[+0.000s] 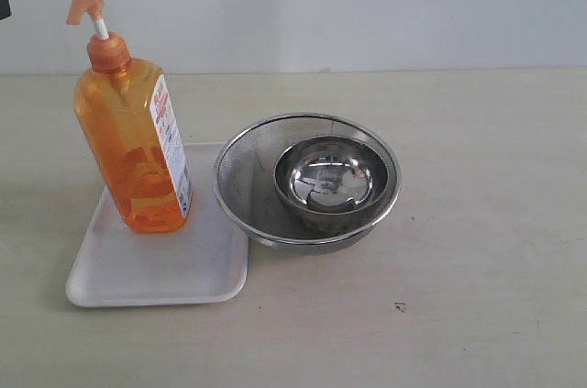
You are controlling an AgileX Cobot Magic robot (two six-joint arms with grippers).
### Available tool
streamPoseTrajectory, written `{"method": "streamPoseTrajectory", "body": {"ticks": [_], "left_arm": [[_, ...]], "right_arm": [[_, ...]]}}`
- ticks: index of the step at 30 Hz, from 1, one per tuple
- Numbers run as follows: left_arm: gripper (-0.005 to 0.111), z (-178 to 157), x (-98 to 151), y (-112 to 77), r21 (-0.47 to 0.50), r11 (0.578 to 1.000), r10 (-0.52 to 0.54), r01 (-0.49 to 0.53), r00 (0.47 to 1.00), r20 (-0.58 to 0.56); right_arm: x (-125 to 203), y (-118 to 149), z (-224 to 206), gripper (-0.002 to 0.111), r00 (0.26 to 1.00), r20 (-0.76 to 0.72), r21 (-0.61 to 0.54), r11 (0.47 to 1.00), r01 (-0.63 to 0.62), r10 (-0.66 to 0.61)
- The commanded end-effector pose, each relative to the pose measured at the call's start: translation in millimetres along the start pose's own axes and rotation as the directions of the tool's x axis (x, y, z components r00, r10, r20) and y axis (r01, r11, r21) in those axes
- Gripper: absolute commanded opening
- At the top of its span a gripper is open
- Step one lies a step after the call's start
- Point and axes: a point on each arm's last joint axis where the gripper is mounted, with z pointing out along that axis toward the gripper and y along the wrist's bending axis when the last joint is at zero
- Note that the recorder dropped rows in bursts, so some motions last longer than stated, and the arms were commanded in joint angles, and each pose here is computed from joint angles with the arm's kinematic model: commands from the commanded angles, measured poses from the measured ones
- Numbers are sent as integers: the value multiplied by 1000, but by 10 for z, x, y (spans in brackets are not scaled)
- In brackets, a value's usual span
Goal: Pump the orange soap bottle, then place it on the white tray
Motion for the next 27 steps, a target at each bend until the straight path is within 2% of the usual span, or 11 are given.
{"method": "streamPoseTrajectory", "body": {"ticks": [1, 18, 27], "left_arm": [[5, -18, -26, -2, -4, 1000, -2, 2, 1000, 8], [5, -29, -40, -15, -3, 1000, 3, -3, 1000, 12], [5, -339, -363, -317, -31, 995, 97, -94, 988, 120]], "right_arm": [[-8, -3, -4, 0, 1000, 12, 4, 1000, 4, -4], [-8, -3, -4, 0, 1000, 12, 4, 1000, 4, -4], [-8, -3, -4, 0, 1000, 12, 4, 1000, 3, -3]]}}
